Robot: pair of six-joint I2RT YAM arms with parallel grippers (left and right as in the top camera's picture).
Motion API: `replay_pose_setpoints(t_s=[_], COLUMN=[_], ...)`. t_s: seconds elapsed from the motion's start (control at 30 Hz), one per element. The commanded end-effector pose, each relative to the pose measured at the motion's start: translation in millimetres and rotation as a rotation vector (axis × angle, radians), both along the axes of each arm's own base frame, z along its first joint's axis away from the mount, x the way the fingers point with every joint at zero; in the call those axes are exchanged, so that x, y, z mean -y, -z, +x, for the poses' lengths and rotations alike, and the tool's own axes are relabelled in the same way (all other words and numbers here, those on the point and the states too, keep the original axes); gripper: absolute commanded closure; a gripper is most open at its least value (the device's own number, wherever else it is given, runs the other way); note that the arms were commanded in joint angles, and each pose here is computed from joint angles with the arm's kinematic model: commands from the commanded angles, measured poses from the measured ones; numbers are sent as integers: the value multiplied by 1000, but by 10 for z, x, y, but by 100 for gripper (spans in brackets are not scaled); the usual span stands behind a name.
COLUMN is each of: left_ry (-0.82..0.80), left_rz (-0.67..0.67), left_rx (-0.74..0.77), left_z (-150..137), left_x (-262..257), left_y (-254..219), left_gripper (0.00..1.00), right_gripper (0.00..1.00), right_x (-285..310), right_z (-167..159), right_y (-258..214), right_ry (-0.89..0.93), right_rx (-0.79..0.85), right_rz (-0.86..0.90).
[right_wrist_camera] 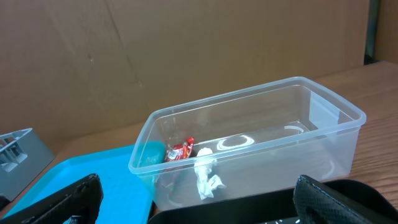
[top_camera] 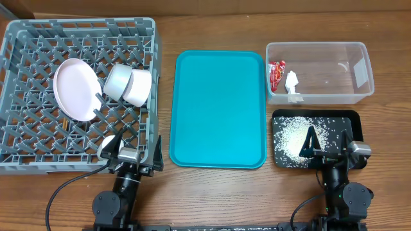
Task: Sort waste into correct bins and load items into the dishwasher
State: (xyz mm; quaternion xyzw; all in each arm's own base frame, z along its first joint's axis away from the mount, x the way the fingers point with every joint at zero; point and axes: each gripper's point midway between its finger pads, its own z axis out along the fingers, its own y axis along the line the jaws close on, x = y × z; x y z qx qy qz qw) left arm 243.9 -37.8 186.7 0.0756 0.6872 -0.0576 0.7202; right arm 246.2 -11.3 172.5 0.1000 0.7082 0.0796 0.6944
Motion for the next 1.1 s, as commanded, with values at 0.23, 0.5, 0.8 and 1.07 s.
replay_pose_setpoints(t_s=[0.23, 0.5, 0.8, 1.07], left_ry=[-16, -17, -17, -17], left_rz=[4, 4, 4, 4], left_rx=[-118, -121, -122, -122], left_z=[-2, -1, -1, -1], left_x=[-23, -24, -23, -24], left_y=[296, 304, 305, 305], left_gripper=[0, 0, 0, 0], right_gripper=[0, 0, 0, 0], right_x=[17, 17, 17, 17], right_z=[-1, -1, -1, -1], right_y=[18, 18, 18, 18], right_ry=[9, 8, 9, 8], right_rx=[3, 3, 3, 3], right_rz=[-1, -2, -1, -1])
